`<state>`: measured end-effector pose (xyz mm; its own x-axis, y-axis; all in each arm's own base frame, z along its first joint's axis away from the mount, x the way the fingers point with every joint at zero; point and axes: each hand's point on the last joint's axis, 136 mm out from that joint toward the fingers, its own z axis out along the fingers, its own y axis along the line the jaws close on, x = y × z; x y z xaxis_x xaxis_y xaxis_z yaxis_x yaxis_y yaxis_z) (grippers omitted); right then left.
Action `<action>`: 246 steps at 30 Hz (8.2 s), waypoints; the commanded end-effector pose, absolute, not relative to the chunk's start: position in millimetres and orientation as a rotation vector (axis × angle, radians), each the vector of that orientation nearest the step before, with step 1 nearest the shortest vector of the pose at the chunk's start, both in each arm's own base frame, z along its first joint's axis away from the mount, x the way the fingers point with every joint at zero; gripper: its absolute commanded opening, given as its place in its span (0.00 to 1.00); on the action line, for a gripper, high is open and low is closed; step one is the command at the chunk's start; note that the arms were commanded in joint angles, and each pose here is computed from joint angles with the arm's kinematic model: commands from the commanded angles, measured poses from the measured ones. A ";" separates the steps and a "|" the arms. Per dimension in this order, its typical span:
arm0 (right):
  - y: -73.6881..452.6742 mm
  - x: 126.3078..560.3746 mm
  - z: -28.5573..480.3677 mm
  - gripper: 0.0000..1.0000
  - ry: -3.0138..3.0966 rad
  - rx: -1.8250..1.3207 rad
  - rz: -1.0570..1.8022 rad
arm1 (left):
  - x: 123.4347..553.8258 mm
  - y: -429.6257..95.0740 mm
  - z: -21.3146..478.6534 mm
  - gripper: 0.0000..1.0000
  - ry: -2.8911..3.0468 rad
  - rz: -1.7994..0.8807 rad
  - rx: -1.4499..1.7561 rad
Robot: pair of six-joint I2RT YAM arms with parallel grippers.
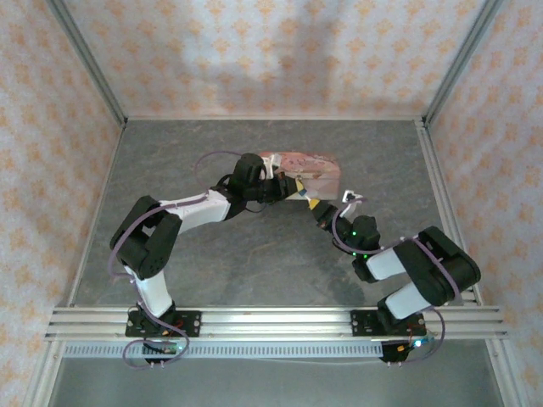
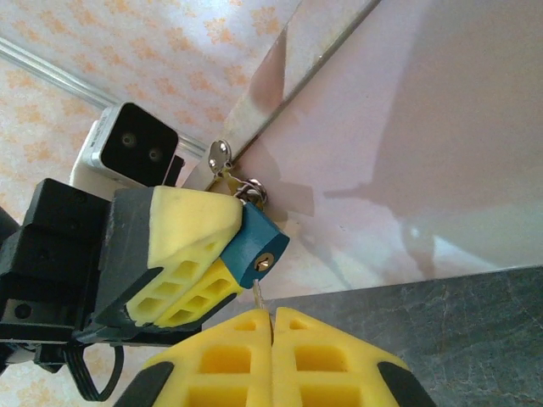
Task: Unlock the padlock with the key
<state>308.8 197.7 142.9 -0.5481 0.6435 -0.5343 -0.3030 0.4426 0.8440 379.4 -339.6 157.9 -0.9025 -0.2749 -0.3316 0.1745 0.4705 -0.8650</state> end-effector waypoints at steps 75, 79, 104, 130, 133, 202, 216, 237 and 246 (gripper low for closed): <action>240.6 377.9 209.9 0.00 1.611 0.246 1.552 | 369.8 -352.9 225.7 0.00 2.001 -1.711 0.081; 241.6 381.3 216.9 0.00 1.607 0.251 1.604 | 369.2 -353.2 227.8 0.00 1.985 -1.725 0.087; 248.4 397.5 211.2 0.00 1.664 0.261 1.743 | 367.2 -352.9 225.9 0.00 1.996 -1.712 0.103; 269.2 382.0 194.7 0.00 1.678 0.217 1.641 | 372.5 -350.8 233.3 0.00 1.944 -1.734 0.064; 270.0 379.3 191.8 0.00 1.675 0.205 1.603 | 373.1 -351.2 235.8 0.00 1.933 -1.742 0.066; 334.9 368.2 242.3 0.00 1.620 0.039 1.865 | 358.0 -352.6 229.2 0.00 1.966 -1.781 0.114; 313.1 380.5 216.6 0.00 1.644 0.040 1.730 | 355.6 -350.9 231.3 0.00 1.967 -1.776 0.132; 298.2 376.3 220.0 0.00 1.588 -0.092 1.558 | 355.0 -350.7 237.5 0.00 1.955 -1.801 0.137; 313.8 375.6 248.3 0.00 1.559 -0.083 1.710 | 351.8 -352.7 238.2 0.00 1.956 -1.816 0.156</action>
